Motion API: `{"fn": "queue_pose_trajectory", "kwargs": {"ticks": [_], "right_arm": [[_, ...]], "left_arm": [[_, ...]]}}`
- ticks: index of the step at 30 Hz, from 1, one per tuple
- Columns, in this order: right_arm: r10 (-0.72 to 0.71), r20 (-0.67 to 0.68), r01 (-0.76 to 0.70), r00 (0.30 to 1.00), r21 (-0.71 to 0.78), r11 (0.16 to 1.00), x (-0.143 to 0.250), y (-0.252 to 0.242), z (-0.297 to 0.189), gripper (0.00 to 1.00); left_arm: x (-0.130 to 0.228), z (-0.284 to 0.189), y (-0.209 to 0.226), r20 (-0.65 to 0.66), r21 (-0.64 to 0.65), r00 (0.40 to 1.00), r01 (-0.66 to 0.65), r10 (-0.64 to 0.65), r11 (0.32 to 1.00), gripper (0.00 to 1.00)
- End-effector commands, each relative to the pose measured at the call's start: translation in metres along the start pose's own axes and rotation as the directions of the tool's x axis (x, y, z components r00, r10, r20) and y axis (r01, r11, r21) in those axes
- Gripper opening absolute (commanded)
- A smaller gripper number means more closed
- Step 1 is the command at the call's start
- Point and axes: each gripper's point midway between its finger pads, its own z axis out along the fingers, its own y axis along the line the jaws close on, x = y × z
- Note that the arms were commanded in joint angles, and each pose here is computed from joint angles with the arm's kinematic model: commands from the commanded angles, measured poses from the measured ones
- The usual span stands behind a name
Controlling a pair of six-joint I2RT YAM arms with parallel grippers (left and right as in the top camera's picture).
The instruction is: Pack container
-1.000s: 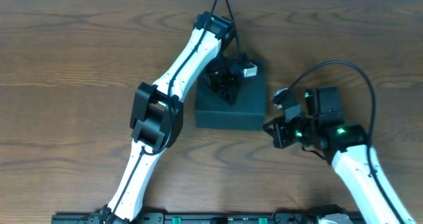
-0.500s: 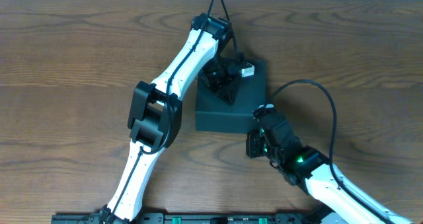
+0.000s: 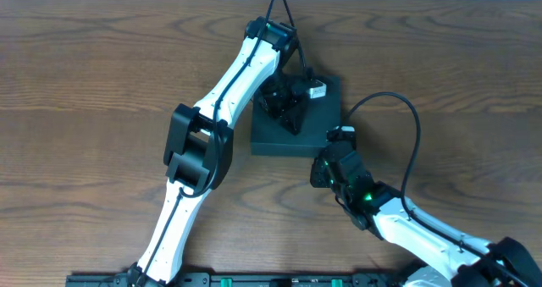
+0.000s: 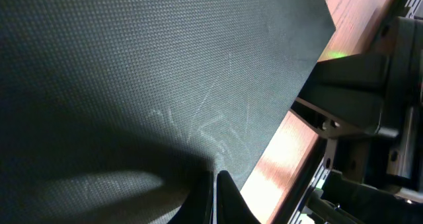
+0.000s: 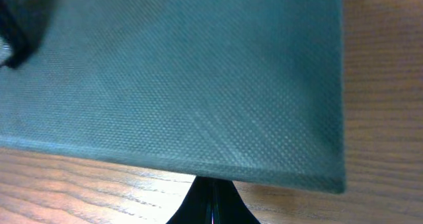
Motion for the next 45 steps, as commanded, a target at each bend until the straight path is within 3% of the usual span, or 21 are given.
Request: {"fn": "queue_pose_trajectory", "kwargs": {"ticks": [1,5,9,14,21,24,28,34,35,36,37,41,45], "right_arm": [[0.004,-0.017,-0.005,1.0,-0.068,0.998,-0.003,0.016,-0.009,0.02],[-0.068,-0.003,0.067,0.998,-0.123,0.99,-0.027,0.032,-0.053,0.02],[-0.188,0.159,0.209,0.969,-0.134,0.969,-0.074,0.042,-0.118,0.02],[-0.305,0.334,0.358,0.892,-0.109,0.927,-0.115,0.042,-0.183,0.01],[-0.313,0.213,0.324,0.925,-0.015,0.946,-0.109,0.005,-0.223,0.02],[-0.317,0.144,0.321,0.937,-0.001,0.947,-0.09,-0.008,-0.24,0.02],[-0.239,0.112,0.241,0.965,-0.009,0.97,-0.055,-0.027,-0.262,0.02],[-0.196,0.226,0.227,0.954,-0.123,0.966,-0.032,-0.026,-0.298,0.02],[-0.185,0.242,0.22,0.953,-0.125,0.968,-0.032,-0.027,-0.301,0.1],[-0.174,0.253,0.21,0.952,-0.124,0.97,-0.033,-0.028,-0.302,0.62],[-0.167,0.26,0.205,0.951,-0.128,0.97,-0.034,-0.027,-0.303,0.99],[-0.125,0.259,0.17,0.958,-0.16,0.972,-0.035,-0.023,-0.304,0.99],[-0.009,0.384,0.105,0.923,-0.232,0.967,-0.069,-0.008,-0.319,0.99]], "left_arm": [[0.009,0.003,0.013,-0.04,-0.05,0.998,0.036,-0.038,0.998,0.06],[0.004,-0.013,0.006,0.003,-0.072,0.999,0.048,-0.048,0.996,0.06],[-0.002,-0.063,-0.01,0.116,-0.172,0.993,0.029,-0.009,0.985,0.06],[0.024,-0.147,-0.039,0.242,-0.363,0.969,0.048,0.045,0.93,0.06],[0.087,-0.231,-0.093,0.436,-0.458,0.897,0.151,0.073,0.876,0.06],[0.114,-0.233,-0.102,0.485,-0.489,0.868,0.171,0.104,0.856,0.06],[0.15,-0.197,-0.099,0.508,-0.513,0.855,0.2,0.108,0.835,0.06],[0.187,-0.154,-0.103,0.569,-0.486,0.817,0.245,0.091,0.839,0.06],[0.19,-0.153,-0.105,0.581,-0.481,0.809,0.255,0.087,0.839,0.06],[0.191,-0.154,-0.107,0.6,-0.469,0.796,0.276,0.074,0.839,0.2],[0.192,-0.156,-0.108,0.619,-0.454,0.784,0.299,0.055,0.839,0.98],[0.195,-0.154,-0.11,0.649,-0.398,0.76,0.365,-0.023,0.842,0.96],[0.197,-0.152,-0.109,0.643,-0.398,0.765,0.368,-0.031,0.84,0.95]]}}
